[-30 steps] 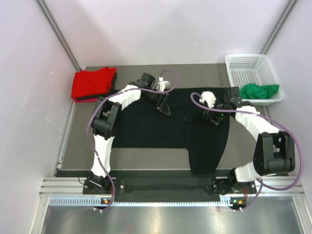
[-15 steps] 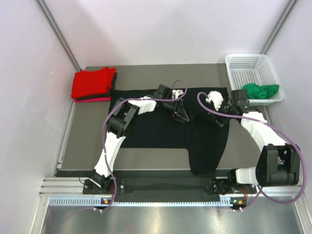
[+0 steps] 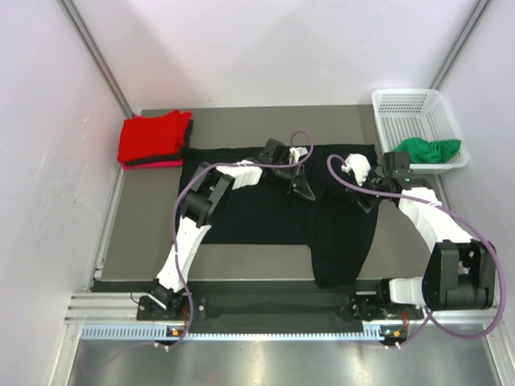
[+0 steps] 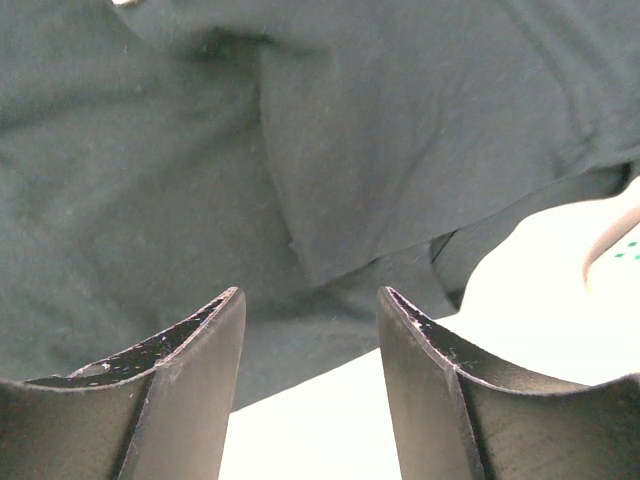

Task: Fold and stack the t-shirts
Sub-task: Fold the tshirt

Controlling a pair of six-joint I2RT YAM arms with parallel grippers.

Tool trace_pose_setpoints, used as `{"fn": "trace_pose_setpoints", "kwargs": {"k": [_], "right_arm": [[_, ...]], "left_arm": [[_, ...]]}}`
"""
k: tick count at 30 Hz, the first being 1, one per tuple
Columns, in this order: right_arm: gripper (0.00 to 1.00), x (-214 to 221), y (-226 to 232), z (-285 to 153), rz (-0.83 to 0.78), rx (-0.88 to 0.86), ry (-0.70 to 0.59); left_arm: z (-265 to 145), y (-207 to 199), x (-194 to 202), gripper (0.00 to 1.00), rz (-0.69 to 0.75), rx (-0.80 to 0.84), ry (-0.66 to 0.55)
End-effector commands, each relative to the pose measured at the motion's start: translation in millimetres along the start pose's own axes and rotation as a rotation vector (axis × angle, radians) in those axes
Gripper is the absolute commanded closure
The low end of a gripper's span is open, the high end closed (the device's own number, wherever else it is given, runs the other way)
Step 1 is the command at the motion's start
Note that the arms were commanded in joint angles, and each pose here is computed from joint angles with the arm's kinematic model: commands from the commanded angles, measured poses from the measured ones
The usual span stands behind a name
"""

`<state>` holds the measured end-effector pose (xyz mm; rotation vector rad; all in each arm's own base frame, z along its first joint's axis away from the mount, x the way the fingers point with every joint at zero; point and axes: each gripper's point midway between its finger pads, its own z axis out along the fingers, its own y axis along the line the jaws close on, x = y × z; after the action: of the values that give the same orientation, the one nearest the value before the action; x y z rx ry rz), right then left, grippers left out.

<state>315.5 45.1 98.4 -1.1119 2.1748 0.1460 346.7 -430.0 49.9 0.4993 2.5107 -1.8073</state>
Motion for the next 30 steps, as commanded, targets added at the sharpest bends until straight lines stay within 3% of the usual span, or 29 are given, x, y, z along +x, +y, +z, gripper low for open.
{"fn": "trace_pose_setpoints", "kwargs": {"k": [1, 15, 18, 19, 20, 30], "right_arm": [[0.44, -2, -3, -7, 0.005, 0.025, -0.019], [0.44, 16, -4, 14, -0.042, -0.008, 0.034], [0.44, 18, -5, 17, -0.042, -0.013, 0.039], [0.44, 19, -4, 17, -0.039, -0.016, 0.042], [0.44, 20, -3, 18, -0.039, -0.019, 0.042], [0.4, 36, 8, 28, -0.06, -0.067, 0.073]], "left_arm": [[-11, -40, -5, 1.0, 0.079, 0.085, 0.004], [-30, -85, 4, 1.0, 0.132, 0.168, 0.038], [-31, -84, 7, 0.72, 0.119, 0.164, 0.046], [-31, -86, 7, 0.56, 0.123, 0.166, 0.048], [-32, -87, 8, 0.52, 0.128, 0.169, 0.05], [-60, -59, 3, 0.51, 0.12, 0.078, 0.011]]}}
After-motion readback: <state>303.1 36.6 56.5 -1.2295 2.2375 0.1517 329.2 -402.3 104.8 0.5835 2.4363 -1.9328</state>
